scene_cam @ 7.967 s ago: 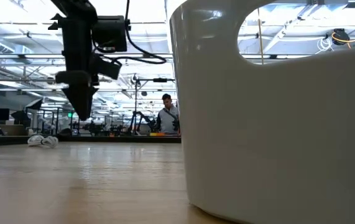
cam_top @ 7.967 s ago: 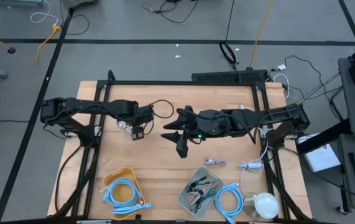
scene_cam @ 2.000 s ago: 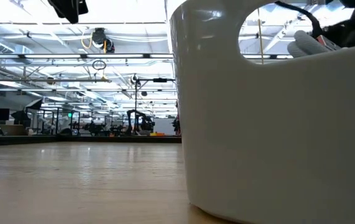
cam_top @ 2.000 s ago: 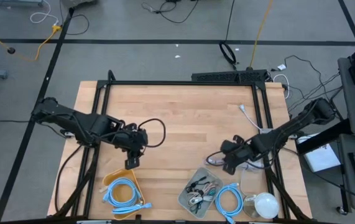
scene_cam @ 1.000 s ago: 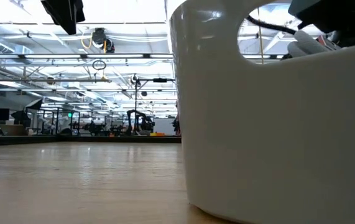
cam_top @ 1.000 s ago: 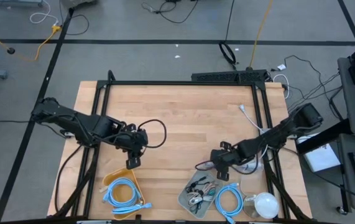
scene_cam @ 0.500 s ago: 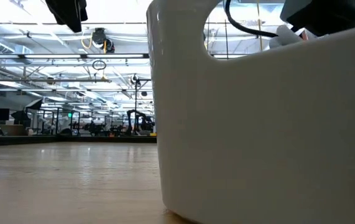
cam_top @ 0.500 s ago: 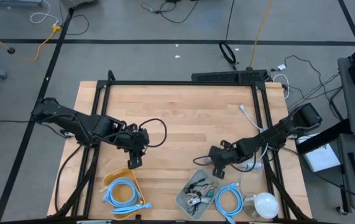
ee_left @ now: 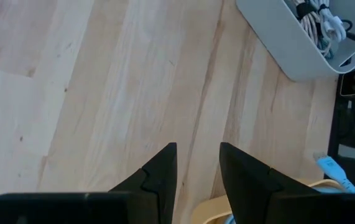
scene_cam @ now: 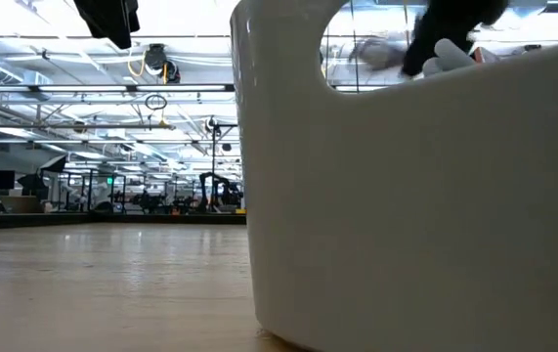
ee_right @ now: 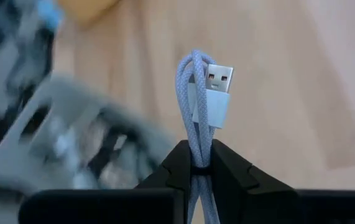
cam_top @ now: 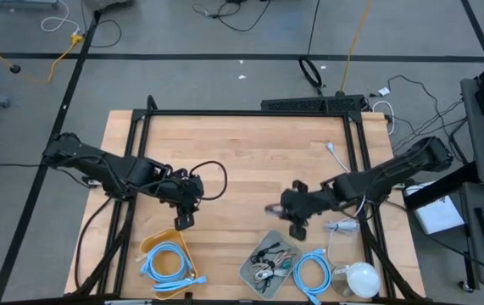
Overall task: Sort cables
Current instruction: Put the purple charger cable into the gray bin, then put the blue HDMI cable into the yellow bin
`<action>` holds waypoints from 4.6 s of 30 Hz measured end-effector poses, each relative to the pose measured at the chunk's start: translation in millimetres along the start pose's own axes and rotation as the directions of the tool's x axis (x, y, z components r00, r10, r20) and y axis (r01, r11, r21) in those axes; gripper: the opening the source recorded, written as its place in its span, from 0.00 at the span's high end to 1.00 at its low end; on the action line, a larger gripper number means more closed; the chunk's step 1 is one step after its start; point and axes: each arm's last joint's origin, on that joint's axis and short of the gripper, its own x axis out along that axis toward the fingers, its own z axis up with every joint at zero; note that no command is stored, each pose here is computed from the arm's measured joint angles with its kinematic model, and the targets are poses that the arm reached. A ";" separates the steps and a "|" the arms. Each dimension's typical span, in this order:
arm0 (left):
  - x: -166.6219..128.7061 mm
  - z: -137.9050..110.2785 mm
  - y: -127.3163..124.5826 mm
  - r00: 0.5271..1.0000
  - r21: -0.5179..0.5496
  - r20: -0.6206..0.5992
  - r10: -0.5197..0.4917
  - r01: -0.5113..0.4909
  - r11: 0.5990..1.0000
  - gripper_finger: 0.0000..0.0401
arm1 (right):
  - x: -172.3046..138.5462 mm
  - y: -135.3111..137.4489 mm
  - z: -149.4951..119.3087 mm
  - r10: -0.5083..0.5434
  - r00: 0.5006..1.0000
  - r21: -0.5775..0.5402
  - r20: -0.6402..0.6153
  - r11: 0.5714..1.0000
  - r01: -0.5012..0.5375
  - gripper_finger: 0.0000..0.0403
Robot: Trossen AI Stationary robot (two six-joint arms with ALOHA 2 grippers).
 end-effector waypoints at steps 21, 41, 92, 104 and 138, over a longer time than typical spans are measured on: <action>7.0 12.3 2.3 0.987 -0.261 0.123 0.100 -0.066 0.963 0.70 | 1.1 69.3 -15.4 0.037 0.955 -0.452 -0.295 0.875 -0.174 0.93; 39.6 32.4 -3.1 0.979 -0.382 0.179 0.102 -0.027 0.924 0.70 | 71.8 97.4 -11.5 0.030 0.929 -0.526 -0.370 0.817 -0.236 0.93; 39.2 23.6 -17.3 0.987 -0.348 0.152 0.048 0.008 0.937 0.70 | -17.3 128.8 -23.7 0.084 0.896 -0.259 -0.436 0.942 -0.214 0.68; 39.1 21.2 -21.2 0.992 -0.233 0.123 -0.002 0.031 0.972 0.70 | 30.0 174.5 -77.8 0.036 0.910 -0.050 -0.414 0.997 -0.062 0.70; 35.5 -0.7 -52.3 0.992 -0.116 0.112 -0.049 0.062 0.991 0.70 | 98.7 151.1 -131.3 -0.021 0.891 0.289 -0.453 0.942 0.169 0.93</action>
